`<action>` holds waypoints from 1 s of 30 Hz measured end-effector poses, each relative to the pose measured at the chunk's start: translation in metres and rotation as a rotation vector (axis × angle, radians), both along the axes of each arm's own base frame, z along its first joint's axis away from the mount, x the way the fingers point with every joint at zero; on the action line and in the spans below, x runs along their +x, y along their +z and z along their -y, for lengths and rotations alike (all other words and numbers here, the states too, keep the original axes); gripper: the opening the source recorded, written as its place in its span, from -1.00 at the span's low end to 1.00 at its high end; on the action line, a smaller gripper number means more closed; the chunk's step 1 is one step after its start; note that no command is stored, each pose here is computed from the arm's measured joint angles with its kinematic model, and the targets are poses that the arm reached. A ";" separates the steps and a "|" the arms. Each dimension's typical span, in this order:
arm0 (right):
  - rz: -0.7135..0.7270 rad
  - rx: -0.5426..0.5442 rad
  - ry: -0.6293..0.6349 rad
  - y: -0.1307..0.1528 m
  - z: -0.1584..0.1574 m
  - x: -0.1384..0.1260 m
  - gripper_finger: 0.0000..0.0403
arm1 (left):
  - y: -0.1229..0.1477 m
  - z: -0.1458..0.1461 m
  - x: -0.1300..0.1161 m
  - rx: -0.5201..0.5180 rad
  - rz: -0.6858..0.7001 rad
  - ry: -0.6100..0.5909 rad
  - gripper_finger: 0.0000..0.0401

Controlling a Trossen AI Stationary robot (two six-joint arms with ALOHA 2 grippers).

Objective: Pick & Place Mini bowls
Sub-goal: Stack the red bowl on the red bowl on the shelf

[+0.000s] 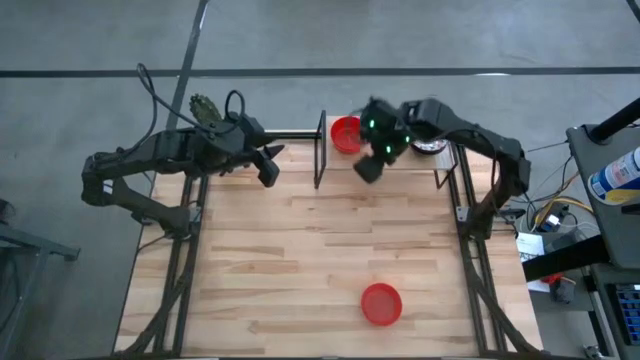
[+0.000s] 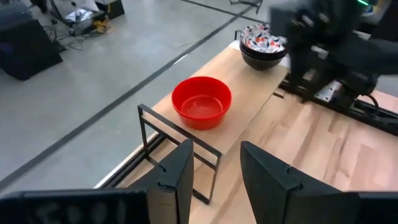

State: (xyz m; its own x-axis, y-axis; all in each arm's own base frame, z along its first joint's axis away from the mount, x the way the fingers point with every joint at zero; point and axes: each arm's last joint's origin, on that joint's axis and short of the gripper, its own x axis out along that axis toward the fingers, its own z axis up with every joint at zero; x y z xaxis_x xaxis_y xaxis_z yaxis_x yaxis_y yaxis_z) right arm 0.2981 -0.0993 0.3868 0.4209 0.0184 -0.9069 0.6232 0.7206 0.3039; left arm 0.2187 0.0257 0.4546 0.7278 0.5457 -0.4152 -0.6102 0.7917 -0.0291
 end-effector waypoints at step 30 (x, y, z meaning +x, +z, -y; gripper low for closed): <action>-0.242 0.001 0.602 -0.148 -0.216 -0.007 -0.33 | -0.008 0.000 0.001 -0.011 -0.046 0.003 -0.37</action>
